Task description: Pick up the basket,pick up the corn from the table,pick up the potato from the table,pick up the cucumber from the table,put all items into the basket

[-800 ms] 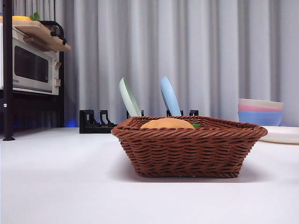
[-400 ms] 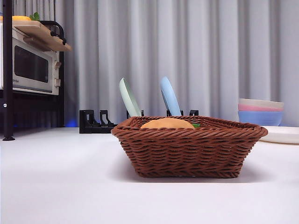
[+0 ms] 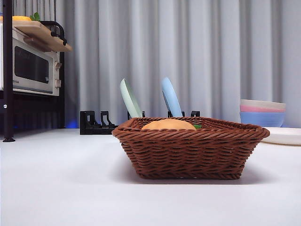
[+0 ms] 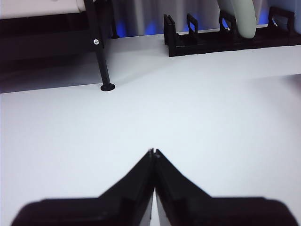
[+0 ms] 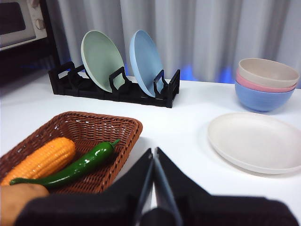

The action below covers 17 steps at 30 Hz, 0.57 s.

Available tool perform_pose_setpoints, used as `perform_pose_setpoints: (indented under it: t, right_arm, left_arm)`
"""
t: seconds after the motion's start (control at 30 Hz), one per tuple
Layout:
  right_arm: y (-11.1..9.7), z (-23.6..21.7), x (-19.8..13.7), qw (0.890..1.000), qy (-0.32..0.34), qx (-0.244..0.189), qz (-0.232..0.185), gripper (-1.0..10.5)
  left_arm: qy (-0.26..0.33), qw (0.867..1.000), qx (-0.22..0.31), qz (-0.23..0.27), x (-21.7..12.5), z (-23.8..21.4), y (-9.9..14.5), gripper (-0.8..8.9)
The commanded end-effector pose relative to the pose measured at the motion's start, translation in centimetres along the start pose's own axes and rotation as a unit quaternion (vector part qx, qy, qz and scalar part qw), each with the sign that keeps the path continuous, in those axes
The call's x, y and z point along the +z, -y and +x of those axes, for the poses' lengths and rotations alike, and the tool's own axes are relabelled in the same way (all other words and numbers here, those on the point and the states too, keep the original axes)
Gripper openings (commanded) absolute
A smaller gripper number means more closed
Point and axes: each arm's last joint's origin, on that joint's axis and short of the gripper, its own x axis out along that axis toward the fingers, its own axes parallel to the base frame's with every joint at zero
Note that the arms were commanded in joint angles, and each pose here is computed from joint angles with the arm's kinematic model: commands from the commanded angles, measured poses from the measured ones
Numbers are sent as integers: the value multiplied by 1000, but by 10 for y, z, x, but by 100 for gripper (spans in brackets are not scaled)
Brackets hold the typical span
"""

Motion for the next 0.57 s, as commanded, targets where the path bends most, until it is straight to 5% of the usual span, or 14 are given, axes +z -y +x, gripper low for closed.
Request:
perform_pose_setpoints:
  t: [0.03,0.57]
  right_arm:
    - [-1,3,-23,1000,13,0,-5,2]
    - [-2,9,-79,1000,-9,-3,3,2]
  left_arm:
    - [-6,1000,2,0,-4,1,0,-4]
    - [-6,1000,2,0,-4,1,0,-4]
